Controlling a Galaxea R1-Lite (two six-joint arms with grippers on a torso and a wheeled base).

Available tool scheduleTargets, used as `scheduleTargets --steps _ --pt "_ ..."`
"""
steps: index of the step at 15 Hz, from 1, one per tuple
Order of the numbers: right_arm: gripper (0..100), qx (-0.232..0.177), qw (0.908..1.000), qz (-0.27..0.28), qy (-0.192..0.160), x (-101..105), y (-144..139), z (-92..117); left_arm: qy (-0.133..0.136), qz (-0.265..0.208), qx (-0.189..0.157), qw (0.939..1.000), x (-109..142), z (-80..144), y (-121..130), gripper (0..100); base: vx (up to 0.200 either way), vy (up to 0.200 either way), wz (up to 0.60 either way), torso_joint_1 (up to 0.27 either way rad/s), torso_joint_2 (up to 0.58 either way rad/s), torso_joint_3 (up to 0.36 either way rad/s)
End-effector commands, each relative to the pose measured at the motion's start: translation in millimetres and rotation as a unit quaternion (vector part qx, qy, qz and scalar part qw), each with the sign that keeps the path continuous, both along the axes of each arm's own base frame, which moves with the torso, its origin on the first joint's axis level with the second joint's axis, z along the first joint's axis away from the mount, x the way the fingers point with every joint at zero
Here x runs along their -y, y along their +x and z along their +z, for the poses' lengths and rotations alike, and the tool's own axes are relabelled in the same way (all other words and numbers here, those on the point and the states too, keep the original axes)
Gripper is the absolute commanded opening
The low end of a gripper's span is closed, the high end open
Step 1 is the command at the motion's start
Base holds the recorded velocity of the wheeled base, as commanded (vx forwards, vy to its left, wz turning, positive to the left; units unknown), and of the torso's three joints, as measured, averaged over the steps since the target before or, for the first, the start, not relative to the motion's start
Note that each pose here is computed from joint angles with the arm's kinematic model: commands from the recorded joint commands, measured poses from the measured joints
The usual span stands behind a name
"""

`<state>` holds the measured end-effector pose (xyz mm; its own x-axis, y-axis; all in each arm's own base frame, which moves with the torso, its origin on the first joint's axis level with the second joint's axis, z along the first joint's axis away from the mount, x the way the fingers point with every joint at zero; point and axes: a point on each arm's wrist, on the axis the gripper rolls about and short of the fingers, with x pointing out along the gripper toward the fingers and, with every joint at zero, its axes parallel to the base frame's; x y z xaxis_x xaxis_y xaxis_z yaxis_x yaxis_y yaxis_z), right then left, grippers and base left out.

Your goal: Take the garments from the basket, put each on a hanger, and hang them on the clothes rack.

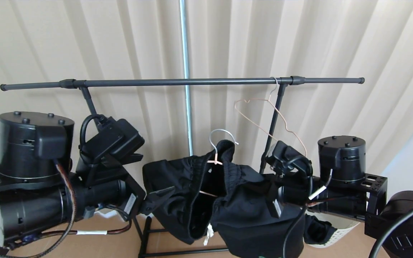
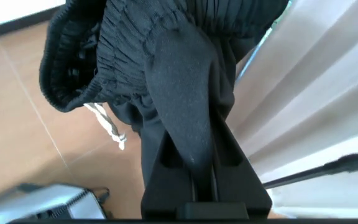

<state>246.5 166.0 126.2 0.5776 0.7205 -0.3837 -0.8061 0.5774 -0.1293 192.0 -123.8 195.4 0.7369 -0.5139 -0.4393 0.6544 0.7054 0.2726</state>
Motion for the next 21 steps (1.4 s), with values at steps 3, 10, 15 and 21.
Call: scheduleTargets --steps 3,10,15,21 --pt "0 -0.012 0.9995 0.03 -0.001 3 -6 -5 0.013 -0.104 0.022 0.9942 -11 0 16 100 0.0 0.0 0.0 0.0 0.0 0.0" --pt "0 -0.024 0.9969 0.073 0.015 6 -14 -4 0.041 -0.231 0.045 0.9711 17 -30 61 100 0.0 0.0 0.0 0.0 0.0 0.0" --pt "0 -0.023 0.9958 0.086 0.022 7 -17 -2 0.053 -0.251 0.032 0.9659 19 -46 70 100 0.0 0.0 0.0 0.0 0.0 0.0" --pt "0 -0.015 0.995 0.094 0.03 9 -21 5 0.053 -0.204 0.027 0.9772 -11 -46 77 100 0.0 0.0 0.0 0.0 0.0 0.0"
